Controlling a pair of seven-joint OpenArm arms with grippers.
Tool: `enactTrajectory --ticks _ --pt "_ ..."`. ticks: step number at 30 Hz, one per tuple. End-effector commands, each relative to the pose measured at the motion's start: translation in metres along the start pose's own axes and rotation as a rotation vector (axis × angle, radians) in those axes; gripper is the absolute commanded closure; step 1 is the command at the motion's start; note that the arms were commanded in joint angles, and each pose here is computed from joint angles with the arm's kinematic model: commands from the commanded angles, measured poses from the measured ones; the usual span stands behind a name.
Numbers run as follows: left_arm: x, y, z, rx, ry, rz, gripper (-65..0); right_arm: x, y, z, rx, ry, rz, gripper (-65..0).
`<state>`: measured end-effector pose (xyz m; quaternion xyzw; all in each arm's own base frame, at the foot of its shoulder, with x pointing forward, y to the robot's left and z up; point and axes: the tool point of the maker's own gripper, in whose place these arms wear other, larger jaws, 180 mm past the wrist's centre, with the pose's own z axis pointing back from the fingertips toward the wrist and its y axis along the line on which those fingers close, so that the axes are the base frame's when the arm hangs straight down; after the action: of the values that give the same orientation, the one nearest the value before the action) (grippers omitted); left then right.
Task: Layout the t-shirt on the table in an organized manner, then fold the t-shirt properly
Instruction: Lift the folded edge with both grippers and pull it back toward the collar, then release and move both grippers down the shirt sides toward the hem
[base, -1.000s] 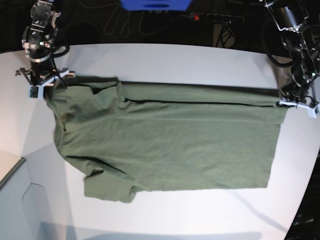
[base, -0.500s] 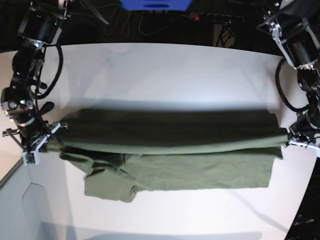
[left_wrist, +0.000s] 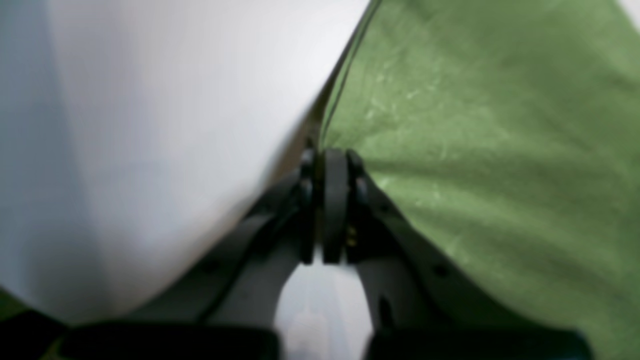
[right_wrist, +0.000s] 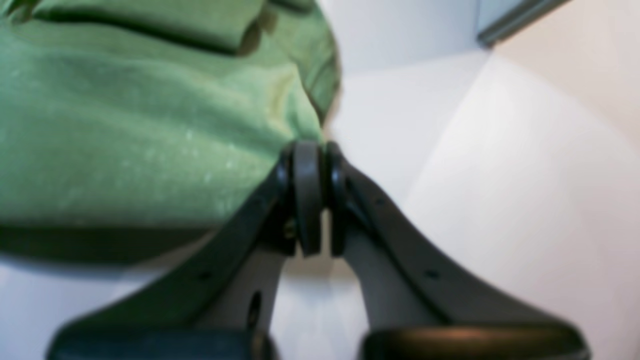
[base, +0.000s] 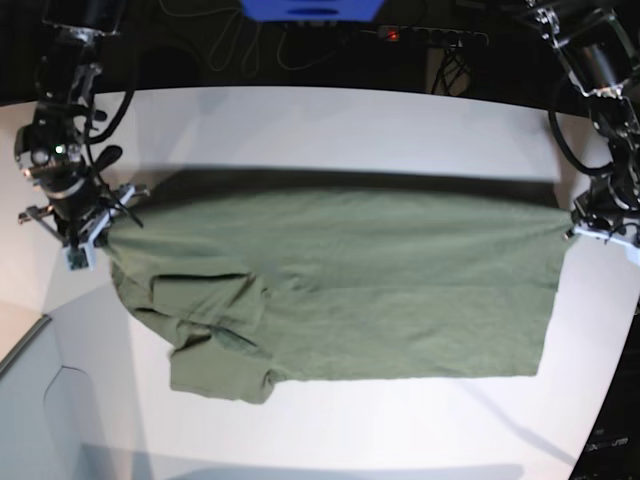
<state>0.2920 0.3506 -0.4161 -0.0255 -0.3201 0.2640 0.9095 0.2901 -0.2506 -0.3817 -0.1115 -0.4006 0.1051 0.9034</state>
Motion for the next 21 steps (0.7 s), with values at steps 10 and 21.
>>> enactTrajectory --ticks 10,21 --pt "-0.025 0.03 0.018 0.056 -0.013 -0.053 0.0 -0.066 0.029 0.034 0.064 0.013 0.009 0.0" --pt "-0.058 0.065 0.031 0.124 0.044 -0.051 0.0 -0.1 0.03 0.058 0.067 0.016 0.001 0.0"
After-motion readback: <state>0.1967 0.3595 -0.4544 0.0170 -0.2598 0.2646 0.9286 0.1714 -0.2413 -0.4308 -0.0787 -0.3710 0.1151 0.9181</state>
